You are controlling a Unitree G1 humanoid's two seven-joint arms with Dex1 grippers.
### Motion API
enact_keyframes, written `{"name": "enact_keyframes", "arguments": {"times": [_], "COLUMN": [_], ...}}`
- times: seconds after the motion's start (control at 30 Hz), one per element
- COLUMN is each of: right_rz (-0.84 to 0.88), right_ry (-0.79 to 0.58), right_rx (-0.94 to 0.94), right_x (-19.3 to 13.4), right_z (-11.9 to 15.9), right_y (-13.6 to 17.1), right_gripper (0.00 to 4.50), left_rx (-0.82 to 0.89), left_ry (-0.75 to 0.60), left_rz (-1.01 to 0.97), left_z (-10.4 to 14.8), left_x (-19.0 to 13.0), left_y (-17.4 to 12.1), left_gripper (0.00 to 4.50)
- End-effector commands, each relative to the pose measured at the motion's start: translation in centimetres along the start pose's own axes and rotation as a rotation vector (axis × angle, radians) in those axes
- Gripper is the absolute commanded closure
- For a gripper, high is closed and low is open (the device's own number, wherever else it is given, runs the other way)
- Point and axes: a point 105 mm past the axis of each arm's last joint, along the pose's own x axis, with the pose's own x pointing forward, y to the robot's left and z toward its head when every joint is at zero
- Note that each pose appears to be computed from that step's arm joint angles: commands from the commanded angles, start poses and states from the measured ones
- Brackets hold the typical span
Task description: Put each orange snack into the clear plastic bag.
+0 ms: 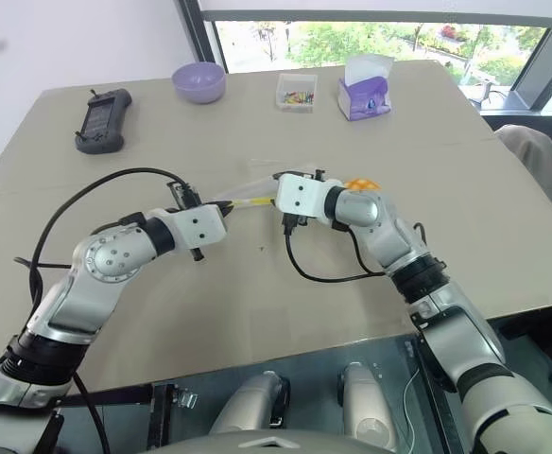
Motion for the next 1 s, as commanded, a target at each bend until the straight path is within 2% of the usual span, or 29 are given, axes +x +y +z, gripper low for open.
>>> {"name": "enact_keyframes", "arguments": {"times": [0.03,0.3,0.57,0.7,0.83,0.93,1.0], "right_rz": [-0.031,-0.067,-0.156,-0.171,-0.106,-0.090,-0.097], "right_ry": [-0.010,0.095,0.269,0.256,0.150,0.087,0.059], "right_rx": [-0.015,0.012,0.018,0.026,0.084,0.113,0.118], "right_x": [0.4,1.7,-0.3,-0.7,-0.4,-0.3,-0.3], "right_z": [0.6,-1.6,-6.0,-5.9,-3.9,-2.5,-1.8], "right_y": [-0.8,-0.5,-1.7,-2.1,-1.5,-1.1,-1.0], "right_gripper": [2.32,2.32,2.32,2.32,2.32,1.43,0.53], "left_rx": [0.051,0.067,0.043,0.036,0.017,0.006,0.002], "left_ry": [-0.048,-0.070,0.023,0.028,0.017,0.011,0.012], "left_rz": [0.048,0.050,0.081,0.083,0.088,0.088,0.089], "left_z": [1.3,1.7,-0.5,-0.6,-0.3,0.0,0.1], "left_x": [-0.5,-0.7,-1.5,-1.4,-1.1,-0.9,-0.8], "left_y": [1.0,0.7,1.1,1.1,1.2,1.3,1.3], "left_gripper": [4.50,4.50,4.50,4.50,4.50,4.50,4.50]}}
